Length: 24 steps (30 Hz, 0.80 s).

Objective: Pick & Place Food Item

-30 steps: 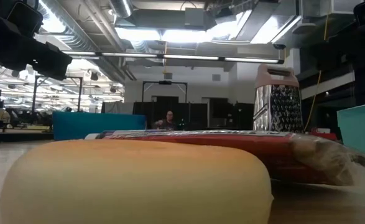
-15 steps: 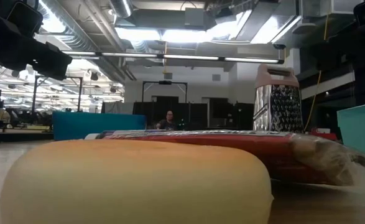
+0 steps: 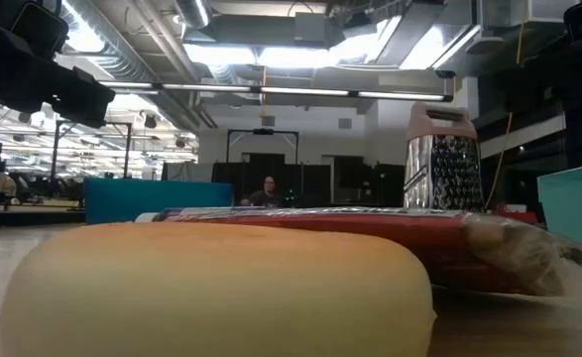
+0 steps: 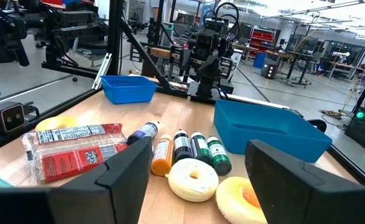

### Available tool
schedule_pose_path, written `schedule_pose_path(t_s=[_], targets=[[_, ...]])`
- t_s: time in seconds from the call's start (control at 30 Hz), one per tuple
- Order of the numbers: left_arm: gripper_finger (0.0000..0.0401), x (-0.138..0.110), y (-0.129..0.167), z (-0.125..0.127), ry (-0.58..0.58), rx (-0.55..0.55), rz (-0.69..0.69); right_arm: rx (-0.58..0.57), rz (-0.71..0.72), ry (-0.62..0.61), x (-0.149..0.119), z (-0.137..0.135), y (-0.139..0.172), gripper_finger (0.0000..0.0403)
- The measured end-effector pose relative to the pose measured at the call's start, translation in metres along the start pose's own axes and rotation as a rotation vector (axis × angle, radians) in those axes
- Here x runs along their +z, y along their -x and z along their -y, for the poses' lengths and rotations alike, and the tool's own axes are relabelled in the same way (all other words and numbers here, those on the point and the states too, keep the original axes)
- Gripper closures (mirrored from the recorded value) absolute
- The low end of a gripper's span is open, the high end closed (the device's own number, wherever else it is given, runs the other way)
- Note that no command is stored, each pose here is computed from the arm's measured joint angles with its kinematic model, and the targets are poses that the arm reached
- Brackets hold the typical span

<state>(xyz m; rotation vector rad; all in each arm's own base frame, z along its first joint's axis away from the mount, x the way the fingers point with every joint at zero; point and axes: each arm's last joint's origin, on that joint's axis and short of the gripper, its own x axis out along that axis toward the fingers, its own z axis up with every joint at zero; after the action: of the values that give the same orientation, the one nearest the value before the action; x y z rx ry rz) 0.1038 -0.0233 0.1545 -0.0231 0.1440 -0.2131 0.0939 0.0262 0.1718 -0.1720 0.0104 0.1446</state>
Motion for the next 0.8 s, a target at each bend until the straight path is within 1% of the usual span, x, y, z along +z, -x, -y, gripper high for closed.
schedule_pose_path(t_s=[0.57, 0.8], targets=[[0.0207, 0.0001, 0.0, 0.0, 0.0, 0.0, 0.0, 0.0, 0.0, 0.0, 0.0, 0.0, 0.0, 0.0149], [0.0207, 0.0042, 0.0001, -0.0005, -0.107, 0.022, 0.044, 0.0, 0.0, 0.0, 0.0001, 0.0, 0.0, 0.0149]])
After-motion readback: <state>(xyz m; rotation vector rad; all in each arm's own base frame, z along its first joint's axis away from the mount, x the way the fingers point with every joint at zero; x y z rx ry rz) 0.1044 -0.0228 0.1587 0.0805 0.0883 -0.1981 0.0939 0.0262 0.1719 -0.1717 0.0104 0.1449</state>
